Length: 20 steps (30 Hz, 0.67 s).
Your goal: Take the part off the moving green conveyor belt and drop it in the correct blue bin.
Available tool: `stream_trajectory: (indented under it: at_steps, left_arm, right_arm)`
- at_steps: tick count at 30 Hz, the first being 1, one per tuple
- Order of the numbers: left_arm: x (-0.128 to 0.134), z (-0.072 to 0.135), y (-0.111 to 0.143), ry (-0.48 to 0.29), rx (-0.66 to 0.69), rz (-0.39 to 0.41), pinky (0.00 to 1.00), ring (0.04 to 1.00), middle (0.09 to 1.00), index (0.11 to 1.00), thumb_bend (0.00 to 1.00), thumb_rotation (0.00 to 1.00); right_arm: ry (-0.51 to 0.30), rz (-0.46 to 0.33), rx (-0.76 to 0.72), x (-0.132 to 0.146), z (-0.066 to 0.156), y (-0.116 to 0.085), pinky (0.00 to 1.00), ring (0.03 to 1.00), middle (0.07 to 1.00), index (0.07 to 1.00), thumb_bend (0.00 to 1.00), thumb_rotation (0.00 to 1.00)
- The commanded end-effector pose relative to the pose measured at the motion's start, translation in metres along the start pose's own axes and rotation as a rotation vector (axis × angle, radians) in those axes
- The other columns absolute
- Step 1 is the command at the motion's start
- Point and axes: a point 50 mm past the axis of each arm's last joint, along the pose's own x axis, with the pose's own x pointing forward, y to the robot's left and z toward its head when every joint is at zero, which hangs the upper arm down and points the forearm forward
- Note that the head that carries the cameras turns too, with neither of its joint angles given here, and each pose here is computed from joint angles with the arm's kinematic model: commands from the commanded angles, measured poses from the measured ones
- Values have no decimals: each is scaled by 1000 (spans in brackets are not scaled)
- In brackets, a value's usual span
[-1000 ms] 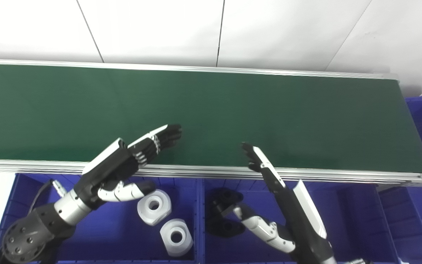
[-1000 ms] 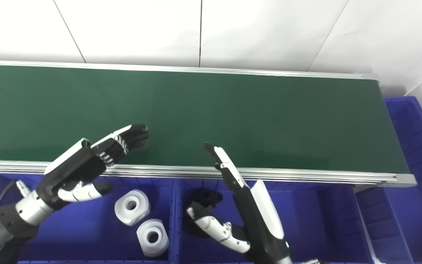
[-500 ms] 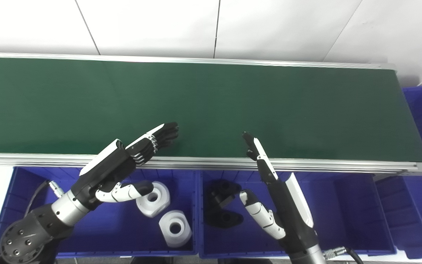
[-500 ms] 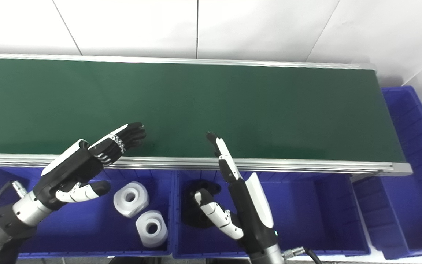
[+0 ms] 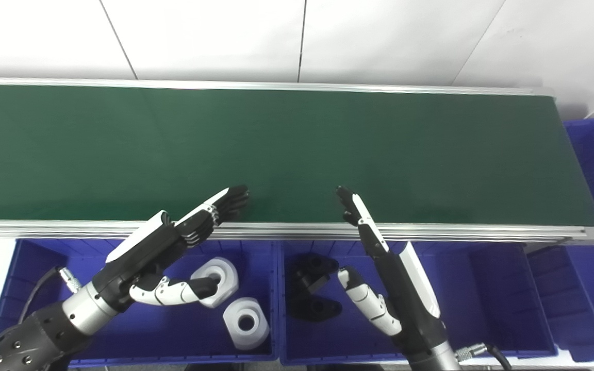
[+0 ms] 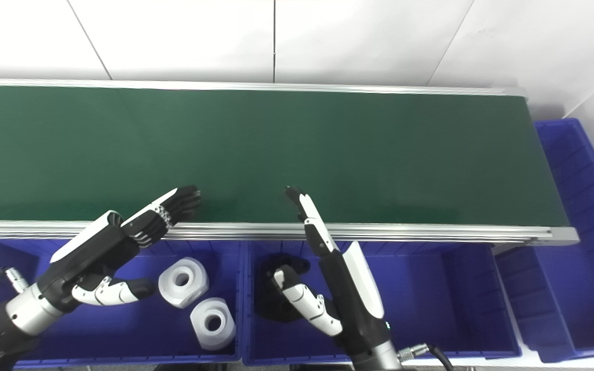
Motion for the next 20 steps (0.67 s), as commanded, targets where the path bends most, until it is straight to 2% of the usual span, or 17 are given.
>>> stream_trajectory:
  at_steps: [1,20]
  left_arm:
    - [-1,7,3,-24,28,-1,965,1000,1000,1000,390,557]
    - [9,4,7,-45,43,-7,980,999,1000,1000,409,619]
  right_arm:
    - [-41,-14,11,1,7,-1,934,980,991,980,468,988]
    - [-30,-11,20,2,4,2,935,981,995,983,449,975]
